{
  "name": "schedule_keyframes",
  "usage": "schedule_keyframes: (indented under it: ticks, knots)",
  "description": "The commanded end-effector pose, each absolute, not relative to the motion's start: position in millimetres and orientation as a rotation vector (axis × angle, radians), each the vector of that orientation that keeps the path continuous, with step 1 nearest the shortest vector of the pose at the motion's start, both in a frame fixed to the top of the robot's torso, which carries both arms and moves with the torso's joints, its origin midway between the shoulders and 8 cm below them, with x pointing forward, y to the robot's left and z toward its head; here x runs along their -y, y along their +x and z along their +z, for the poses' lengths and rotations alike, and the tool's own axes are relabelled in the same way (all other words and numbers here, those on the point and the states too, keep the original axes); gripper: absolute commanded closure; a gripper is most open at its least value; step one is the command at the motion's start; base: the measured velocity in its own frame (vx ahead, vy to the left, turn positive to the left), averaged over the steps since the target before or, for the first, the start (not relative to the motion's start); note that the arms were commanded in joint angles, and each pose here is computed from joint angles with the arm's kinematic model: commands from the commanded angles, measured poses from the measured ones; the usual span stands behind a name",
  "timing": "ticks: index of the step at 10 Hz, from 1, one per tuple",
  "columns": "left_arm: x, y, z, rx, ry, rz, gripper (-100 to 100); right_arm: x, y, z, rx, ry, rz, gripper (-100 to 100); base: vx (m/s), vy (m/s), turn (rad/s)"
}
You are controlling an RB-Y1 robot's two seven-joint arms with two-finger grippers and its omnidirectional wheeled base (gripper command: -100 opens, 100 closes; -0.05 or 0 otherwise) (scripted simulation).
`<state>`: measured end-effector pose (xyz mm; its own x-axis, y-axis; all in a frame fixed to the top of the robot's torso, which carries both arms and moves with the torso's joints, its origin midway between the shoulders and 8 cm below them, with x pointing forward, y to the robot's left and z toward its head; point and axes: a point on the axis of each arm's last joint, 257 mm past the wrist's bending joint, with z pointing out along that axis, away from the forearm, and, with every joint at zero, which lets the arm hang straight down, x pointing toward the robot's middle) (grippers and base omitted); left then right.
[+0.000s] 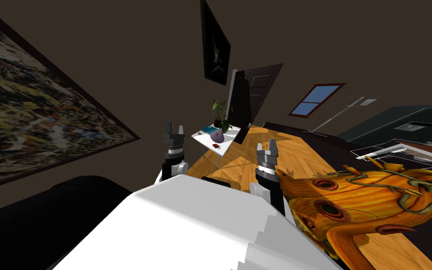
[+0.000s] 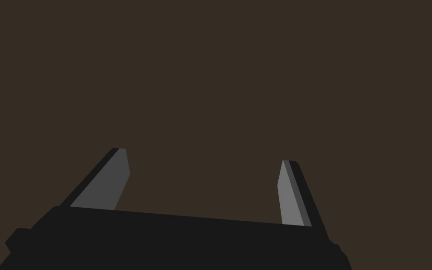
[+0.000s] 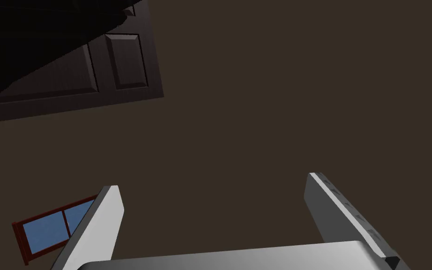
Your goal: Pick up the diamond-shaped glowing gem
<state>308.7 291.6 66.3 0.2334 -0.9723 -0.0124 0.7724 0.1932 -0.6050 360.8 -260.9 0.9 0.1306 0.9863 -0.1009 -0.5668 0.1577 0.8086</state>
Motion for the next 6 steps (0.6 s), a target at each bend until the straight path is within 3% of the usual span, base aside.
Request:
schedule_keyframes:
  ticks: [1, 6]
  knots:
    - [-292, 309, 66, -0.443, -0.541, -1.281, 0, 266, 367, 2, -0.746, 0.690, 1.294, -100, -0.036, 0.038, 0.049]
    - [-292, 309, 66, -0.443, -0.541, -1.281, 0, 294, 387, 11, -0.672, 0.686, 1.359, -100, -0.078, 0.082, 0.038]
